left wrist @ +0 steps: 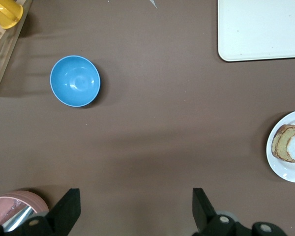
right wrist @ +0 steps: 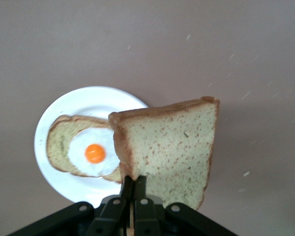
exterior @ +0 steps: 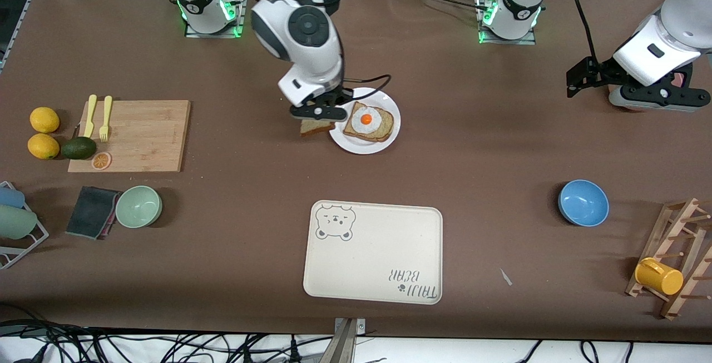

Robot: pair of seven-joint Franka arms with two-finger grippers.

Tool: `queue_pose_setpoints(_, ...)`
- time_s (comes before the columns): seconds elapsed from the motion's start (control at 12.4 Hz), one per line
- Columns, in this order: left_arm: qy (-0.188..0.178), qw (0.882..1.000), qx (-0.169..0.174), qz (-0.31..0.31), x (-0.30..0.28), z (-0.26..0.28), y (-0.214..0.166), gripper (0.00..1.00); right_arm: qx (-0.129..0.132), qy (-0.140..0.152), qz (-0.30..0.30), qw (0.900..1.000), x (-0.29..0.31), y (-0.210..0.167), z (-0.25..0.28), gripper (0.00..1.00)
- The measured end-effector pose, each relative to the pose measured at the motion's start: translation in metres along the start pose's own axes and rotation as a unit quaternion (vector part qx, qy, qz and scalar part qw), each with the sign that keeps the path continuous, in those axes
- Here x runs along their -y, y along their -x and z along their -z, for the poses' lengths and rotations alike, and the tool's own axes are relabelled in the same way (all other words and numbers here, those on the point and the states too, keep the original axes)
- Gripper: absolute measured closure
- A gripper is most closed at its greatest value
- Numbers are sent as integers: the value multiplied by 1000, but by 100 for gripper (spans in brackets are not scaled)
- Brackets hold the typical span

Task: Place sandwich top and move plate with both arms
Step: 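Lower the bread onto the egg and open the right gripper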

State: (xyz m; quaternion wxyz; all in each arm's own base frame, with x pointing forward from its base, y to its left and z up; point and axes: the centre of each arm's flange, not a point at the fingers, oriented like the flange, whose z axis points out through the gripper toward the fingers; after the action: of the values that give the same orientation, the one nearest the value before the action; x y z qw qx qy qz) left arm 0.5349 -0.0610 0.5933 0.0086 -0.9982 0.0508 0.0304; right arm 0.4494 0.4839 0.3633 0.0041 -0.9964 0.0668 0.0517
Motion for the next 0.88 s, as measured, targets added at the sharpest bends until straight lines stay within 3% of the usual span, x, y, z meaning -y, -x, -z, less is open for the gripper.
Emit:
queue_pose_setpoints(0.32,0,1000,0,0,0,0,0,0,3,-23,-44,999,38,17,-43,96)
queue_pose_setpoints(0.72,0,1000,0,0,0,0,0,0,6,-32,-55,998,52,27,-72,96)
queue_pose_setpoints(0.88,0,1000,0,0,0,0,0,0,4,-29,-61,998,48,20,-74,79)
